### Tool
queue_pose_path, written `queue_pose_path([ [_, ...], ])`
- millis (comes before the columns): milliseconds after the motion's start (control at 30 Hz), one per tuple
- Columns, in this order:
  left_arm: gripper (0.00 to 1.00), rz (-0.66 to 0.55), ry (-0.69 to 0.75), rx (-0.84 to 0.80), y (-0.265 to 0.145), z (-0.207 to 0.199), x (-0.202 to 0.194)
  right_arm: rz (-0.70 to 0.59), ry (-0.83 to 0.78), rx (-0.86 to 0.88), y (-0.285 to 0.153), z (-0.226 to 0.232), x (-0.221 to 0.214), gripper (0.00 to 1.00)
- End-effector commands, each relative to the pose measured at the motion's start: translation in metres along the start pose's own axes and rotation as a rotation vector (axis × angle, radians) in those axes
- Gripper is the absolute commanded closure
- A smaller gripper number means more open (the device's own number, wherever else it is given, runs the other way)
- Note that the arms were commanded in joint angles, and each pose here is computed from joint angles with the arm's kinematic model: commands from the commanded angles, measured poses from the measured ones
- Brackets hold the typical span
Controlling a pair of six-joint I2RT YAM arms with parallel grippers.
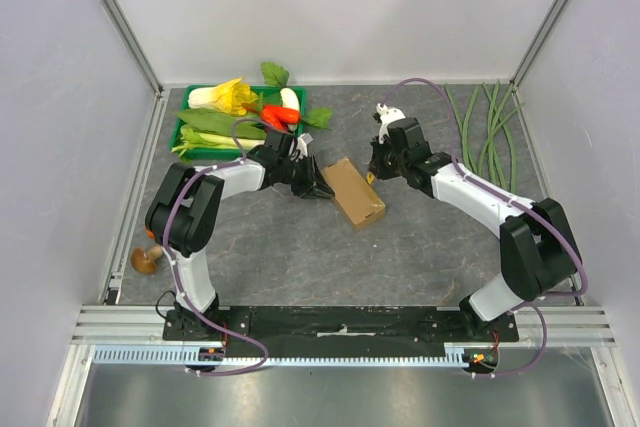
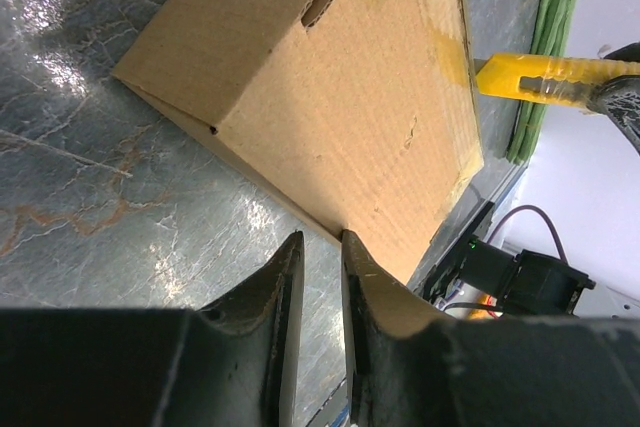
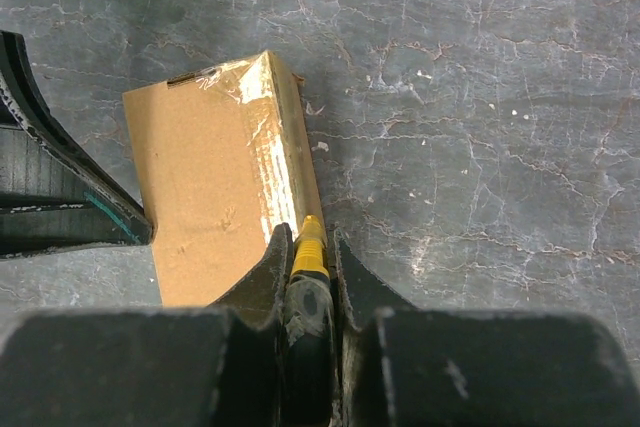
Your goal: Unpack the express box
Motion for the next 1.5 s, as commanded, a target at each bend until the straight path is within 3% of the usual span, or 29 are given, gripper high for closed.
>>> queue_pose_path([
  [0,0.73,0.001,-0.020,0.117,0.009,0.041,-0.007,-0.103,0.025,0.113,-0.014,0.021,0.029,1.00],
  [333,0.75,-0.008,-0.041,0.197,0.005,0.065,-0.017,-0.179,0.028,0.158,-0.044,0.027,0.057,1.00],
  [700,0.75,-0.051,-0.042,0.198,0.000,0.063,-0.009,-0.171,0.031,0.189,-0.050,0.034,0.053,1.00],
  [1000,0.73,-0.169,-0.016,0.270,-0.032,0.058,-0.002,-0.245,0.048,0.068,-0.075,0.015,0.077,1.00],
  [1167,0.69,-0.335,0.021,0.304,-0.065,0.047,0.010,-0.283,-0.006,0.108,-0.095,0.020,0.090,1.00],
  [1467,0.40,-0.537,0.209,0.127,-0.104,-0.025,0.053,-0.247,-0.095,0.377,-0.118,0.060,0.060,1.00],
])
Point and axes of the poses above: each gripper's point midway between its finger pads, its own y axis out along the fingers, its own z axis along the line the jaws close on, x = y × z, the point moved 2 cm from there along -y, back along the fingers, and after that the axes turned 15 degrees about -y, right-handed, at the moved point
